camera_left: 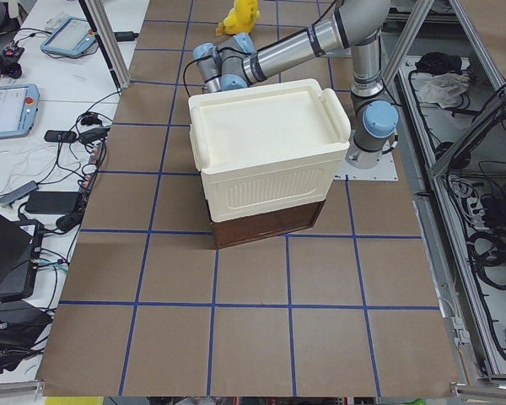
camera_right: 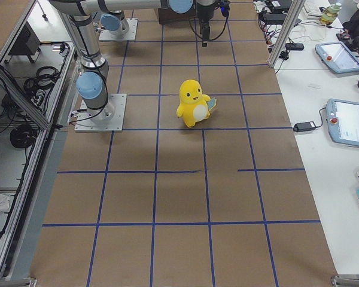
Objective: Pull drawer sideways
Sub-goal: 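Pull the handle with the left gripper, sliding the drawer out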
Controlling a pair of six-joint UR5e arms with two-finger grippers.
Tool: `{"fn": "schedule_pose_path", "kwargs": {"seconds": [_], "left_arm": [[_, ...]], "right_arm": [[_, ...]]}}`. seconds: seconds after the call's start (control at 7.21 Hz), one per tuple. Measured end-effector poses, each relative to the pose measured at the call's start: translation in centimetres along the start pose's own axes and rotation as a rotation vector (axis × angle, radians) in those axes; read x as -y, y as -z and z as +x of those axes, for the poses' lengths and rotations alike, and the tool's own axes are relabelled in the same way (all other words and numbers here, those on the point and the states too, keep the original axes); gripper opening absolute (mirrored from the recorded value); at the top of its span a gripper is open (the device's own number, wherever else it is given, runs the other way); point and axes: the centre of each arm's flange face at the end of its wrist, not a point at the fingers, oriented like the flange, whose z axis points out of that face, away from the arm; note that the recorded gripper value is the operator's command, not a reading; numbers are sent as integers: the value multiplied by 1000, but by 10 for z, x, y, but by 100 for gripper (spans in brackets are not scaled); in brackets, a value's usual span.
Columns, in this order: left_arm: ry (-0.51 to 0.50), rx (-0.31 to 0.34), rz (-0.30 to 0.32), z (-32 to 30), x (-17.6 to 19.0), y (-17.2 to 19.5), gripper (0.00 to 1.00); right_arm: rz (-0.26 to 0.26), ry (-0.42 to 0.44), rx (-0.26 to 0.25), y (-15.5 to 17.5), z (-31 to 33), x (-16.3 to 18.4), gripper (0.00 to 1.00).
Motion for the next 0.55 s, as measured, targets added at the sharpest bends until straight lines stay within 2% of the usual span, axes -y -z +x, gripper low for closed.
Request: {"fn": "schedule_pose_path", "kwargs": {"seconds": [0.55], "left_arm": [[4, 2, 12, 7, -4, 9, 0]], "right_arm": [[0, 0, 1, 0, 0, 0, 100]]}}
